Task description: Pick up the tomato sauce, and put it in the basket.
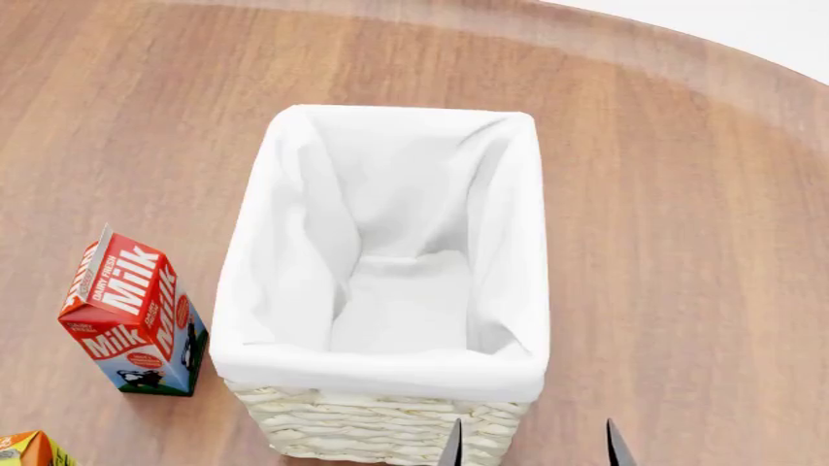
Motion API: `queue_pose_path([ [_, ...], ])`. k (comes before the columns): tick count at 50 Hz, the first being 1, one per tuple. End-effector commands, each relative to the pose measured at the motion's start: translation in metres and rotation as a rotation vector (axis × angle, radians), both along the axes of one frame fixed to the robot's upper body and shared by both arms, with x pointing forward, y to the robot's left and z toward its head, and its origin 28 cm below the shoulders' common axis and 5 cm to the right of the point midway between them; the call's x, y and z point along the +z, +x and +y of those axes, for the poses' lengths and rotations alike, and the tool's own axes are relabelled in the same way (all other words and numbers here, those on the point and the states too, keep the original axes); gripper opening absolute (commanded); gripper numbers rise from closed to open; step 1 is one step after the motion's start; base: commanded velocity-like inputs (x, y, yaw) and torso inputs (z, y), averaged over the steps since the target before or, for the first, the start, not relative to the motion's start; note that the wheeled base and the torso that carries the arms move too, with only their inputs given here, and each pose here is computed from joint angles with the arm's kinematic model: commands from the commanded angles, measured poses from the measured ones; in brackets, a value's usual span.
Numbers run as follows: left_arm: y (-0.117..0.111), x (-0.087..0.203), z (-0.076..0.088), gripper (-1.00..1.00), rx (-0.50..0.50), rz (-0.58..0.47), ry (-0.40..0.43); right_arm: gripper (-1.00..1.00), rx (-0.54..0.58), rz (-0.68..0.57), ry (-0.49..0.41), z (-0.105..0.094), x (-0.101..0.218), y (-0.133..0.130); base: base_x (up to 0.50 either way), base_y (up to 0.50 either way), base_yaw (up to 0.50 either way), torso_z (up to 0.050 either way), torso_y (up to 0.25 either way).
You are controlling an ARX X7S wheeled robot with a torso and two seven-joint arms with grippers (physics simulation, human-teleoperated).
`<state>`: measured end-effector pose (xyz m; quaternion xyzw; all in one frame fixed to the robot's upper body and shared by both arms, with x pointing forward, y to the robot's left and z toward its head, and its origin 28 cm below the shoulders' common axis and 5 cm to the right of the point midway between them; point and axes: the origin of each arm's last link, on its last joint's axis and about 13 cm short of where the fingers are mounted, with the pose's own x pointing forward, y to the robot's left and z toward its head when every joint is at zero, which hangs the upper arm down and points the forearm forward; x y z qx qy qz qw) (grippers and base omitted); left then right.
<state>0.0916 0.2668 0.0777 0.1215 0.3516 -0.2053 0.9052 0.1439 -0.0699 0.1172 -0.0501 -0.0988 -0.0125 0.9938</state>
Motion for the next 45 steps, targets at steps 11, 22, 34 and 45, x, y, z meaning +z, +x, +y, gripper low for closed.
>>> queue_pose_path([
  [11,0.010,0.067,-0.006,-1.00,-0.002,-0.191,-0.120,1.00,0.000,0.003,-0.001,0.000,-0.001,0.000,0.00,0.00,0.00,0.000,0.000],
  [22,0.014,0.107,-0.012,-1.00,-0.025,-0.297,-0.201,1.00,0.002,0.003,-0.001,0.001,-0.001,0.000,0.00,0.00,0.00,0.000,0.000],
  [34,0.022,0.133,-0.026,-1.00,-0.089,-0.368,-0.271,1.00,0.001,0.003,-0.001,0.000,-0.002,0.000,0.00,0.00,0.00,0.000,0.000],
  [45,0.037,0.163,-0.033,-1.00,-0.140,-0.467,-0.260,1.00,0.000,0.003,0.002,0.000,-0.001,0.000,0.00,0.00,0.00,0.000,0.000],
])
